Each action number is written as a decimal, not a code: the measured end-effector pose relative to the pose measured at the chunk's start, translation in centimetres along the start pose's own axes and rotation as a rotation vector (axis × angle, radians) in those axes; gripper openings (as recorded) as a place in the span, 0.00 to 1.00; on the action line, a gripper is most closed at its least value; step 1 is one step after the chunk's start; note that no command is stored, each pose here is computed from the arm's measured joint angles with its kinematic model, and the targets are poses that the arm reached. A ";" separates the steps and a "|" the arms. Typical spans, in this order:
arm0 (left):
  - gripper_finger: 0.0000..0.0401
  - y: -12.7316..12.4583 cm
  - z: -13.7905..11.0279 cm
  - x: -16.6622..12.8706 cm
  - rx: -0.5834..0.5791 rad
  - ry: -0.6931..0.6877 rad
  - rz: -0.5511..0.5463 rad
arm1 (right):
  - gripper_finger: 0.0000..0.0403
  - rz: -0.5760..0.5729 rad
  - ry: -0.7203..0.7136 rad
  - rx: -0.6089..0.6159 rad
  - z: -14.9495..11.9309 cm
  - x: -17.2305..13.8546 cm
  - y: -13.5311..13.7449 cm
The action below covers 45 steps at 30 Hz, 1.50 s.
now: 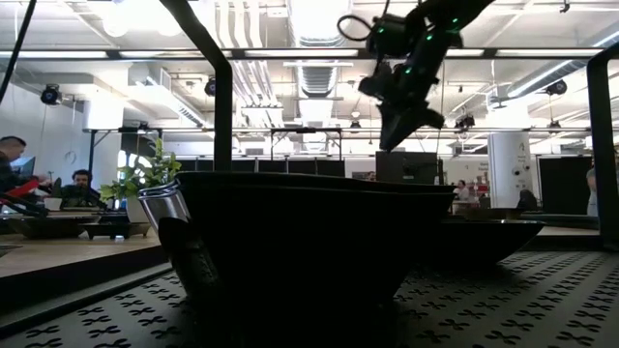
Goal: Pick & Place Mini shaped plates
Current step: Stack the square plate on top of the other square plate on the shelf
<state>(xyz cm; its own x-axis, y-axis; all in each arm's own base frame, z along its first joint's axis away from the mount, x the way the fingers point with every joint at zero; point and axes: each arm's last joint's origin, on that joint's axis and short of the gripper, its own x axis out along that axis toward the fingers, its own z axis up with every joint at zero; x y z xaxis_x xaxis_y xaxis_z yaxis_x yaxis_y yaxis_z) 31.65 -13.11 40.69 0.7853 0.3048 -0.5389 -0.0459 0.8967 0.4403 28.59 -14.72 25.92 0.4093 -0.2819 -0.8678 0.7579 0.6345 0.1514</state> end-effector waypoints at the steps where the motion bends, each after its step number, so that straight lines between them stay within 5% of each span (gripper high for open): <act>1: 0.10 0.0 0.0 0.0 0.000 0.000 0.000 | 0.15 -0.005 0.010 -0.001 0.2 0.4 0.1; 22: 0.10 0.3 0.0 -0.4 -0.011 -0.007 0.000 | 0.15 0.059 0.027 0.009 4.7 5.1 1.8; 45: 0.10 2.2 0.0 -2.4 -0.101 -0.052 0.077 | 0.15 -0.027 0.135 0.094 6.2 13.0 -3.2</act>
<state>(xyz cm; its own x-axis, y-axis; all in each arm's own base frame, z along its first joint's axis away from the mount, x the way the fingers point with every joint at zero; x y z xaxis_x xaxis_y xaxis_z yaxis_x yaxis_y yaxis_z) 29.70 -11.92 42.93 0.8077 0.3597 -0.4672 -0.1673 0.8996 0.4033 34.64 -24.91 17.15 0.3212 -0.1948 -0.9268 0.8144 0.5562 0.1654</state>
